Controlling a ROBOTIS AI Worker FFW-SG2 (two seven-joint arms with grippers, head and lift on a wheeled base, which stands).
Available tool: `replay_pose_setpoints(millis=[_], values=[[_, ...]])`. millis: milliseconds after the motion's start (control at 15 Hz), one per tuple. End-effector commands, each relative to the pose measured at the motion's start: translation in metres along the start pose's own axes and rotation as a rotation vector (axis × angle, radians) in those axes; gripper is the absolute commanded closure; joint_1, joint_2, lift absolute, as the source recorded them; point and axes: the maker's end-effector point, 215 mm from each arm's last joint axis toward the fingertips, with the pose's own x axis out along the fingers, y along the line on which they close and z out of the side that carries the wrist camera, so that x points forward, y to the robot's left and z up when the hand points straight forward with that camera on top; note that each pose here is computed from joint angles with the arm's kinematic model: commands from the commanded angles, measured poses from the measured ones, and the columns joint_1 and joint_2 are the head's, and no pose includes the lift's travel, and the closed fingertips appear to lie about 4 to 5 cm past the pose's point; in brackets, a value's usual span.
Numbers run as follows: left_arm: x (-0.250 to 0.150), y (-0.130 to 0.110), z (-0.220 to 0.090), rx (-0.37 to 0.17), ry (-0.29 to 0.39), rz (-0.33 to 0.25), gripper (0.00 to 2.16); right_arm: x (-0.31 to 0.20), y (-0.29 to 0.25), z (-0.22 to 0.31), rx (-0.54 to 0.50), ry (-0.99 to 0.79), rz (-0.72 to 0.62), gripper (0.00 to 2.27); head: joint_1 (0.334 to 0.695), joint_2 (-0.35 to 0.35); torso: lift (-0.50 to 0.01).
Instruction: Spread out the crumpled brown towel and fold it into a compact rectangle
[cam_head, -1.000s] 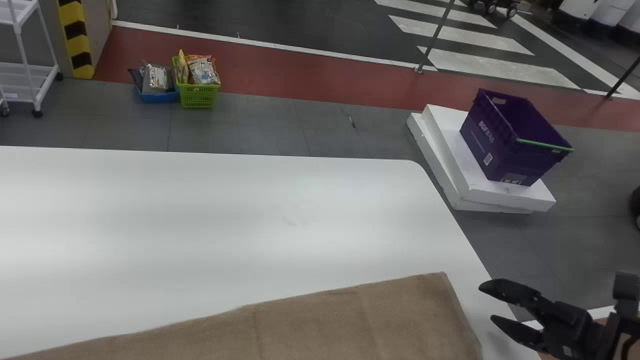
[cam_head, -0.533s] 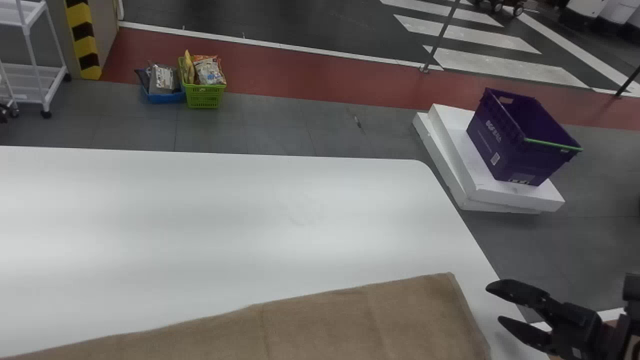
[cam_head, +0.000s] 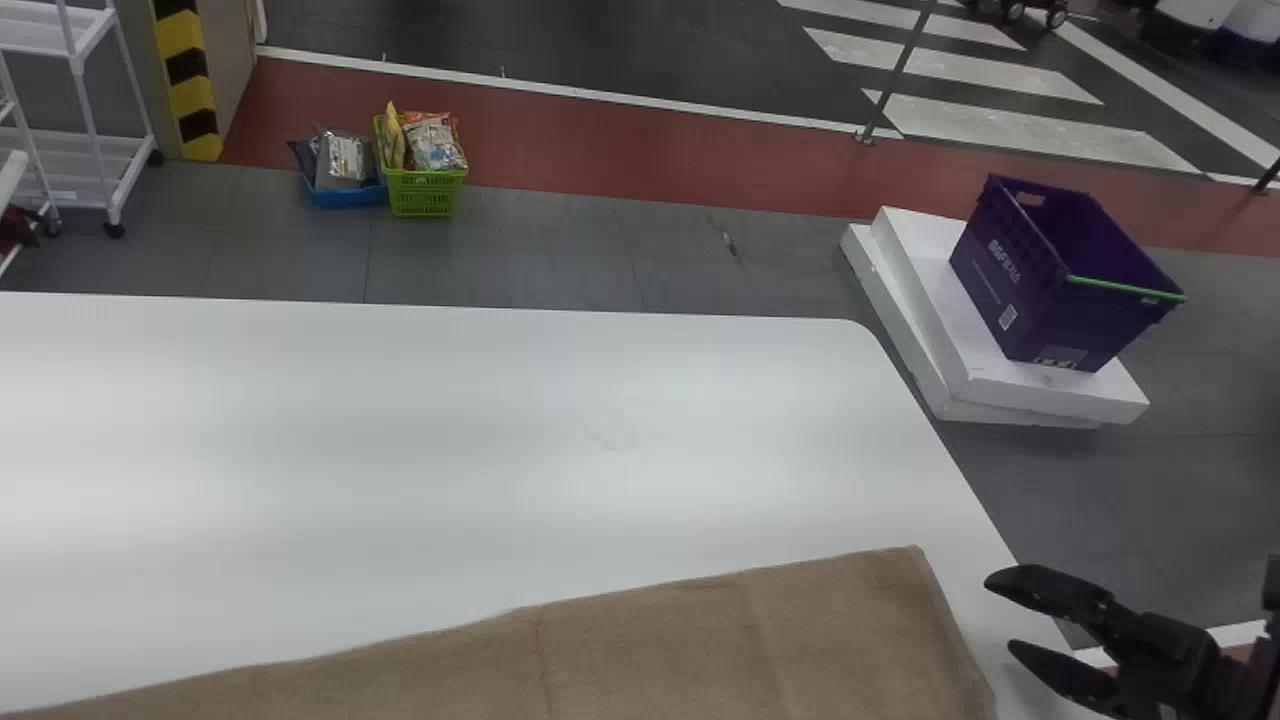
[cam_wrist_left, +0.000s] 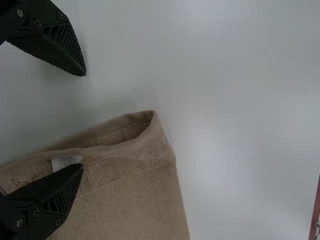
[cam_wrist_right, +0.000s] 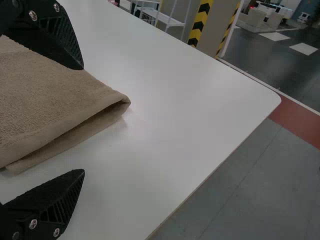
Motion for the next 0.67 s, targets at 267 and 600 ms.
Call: replay_pose_setpoints(millis=[267,600], values=[[0.002,-0.014,0.001,0.025,0.009,-0.032,0.42,0.000,-0.002,-0.001,0.006,0.003,0.000,0.07,0.695,-0.341,-0.127],[0.001,-0.019,0.002,0.049,0.016,-0.057,1.68,0.000,-0.001,0.000,0.008,0.003,0.004,0.07,0.695,-0.350,-0.127]])
